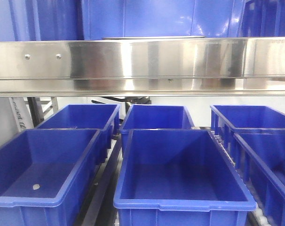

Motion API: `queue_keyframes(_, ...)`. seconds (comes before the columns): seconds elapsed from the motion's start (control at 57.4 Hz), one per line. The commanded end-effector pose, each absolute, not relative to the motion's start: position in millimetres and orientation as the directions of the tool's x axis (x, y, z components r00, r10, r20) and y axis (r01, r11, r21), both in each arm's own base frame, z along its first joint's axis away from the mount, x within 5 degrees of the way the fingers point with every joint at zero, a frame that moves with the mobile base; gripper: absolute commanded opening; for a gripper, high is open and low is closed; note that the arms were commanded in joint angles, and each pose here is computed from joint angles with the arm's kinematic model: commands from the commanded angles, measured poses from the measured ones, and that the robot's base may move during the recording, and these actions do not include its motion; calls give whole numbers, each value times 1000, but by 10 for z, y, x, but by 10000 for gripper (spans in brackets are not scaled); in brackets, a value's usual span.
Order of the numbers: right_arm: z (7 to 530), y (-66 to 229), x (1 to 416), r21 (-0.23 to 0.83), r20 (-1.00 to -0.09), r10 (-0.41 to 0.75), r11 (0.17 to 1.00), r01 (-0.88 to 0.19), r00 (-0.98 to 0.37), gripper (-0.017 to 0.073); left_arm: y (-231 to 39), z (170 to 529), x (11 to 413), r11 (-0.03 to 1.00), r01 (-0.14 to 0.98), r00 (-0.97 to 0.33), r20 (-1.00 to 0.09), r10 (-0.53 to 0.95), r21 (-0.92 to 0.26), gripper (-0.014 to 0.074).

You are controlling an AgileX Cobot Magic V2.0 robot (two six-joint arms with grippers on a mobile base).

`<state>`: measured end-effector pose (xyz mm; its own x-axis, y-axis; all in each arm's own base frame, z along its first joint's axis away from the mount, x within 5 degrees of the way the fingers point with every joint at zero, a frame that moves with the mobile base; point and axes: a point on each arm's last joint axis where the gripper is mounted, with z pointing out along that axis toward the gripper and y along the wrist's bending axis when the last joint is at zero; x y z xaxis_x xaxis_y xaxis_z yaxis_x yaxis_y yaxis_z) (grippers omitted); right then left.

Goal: Stack silver trays without gaps

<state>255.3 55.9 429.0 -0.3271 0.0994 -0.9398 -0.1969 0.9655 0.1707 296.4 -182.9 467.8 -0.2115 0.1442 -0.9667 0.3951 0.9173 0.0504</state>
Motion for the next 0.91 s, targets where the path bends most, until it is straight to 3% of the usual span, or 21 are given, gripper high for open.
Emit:
queue_keyframes(0.0, 4423, 515, 2279, 155, -955, 92, 965, -213, -281, -81, -1651, 4857, 2723, 919, 393, -169, -979, 110, 36, -10)
queue_keyframes(0.209, 4421, 354, 1492, 110, -985, 74, 965, -238, -154, -81, -1256, 4867, 2085, 903, 429, -65, -996, 63, 29, -10)
queue_keyframes(0.523, 4054, 112, 247, 93, -995, 100, 959, -266, 14, -81, -588, 4287, 1058, 889, 458, -9, -1000, -4, -7, -10)
queue_keyframes(0.68, 3881, 42, -132, 83, -991, 107, 957, -278, 74, -81, -318, 3946, 679, 892, 451, 13, -1000, -26, -17, -10)
queue_keyframes(0.889, 3830, 3, -328, 77, -983, 120, 956, -284, 137, -81, -73, 3594, 388, 910, 413, -23, -999, -24, -31, -10)
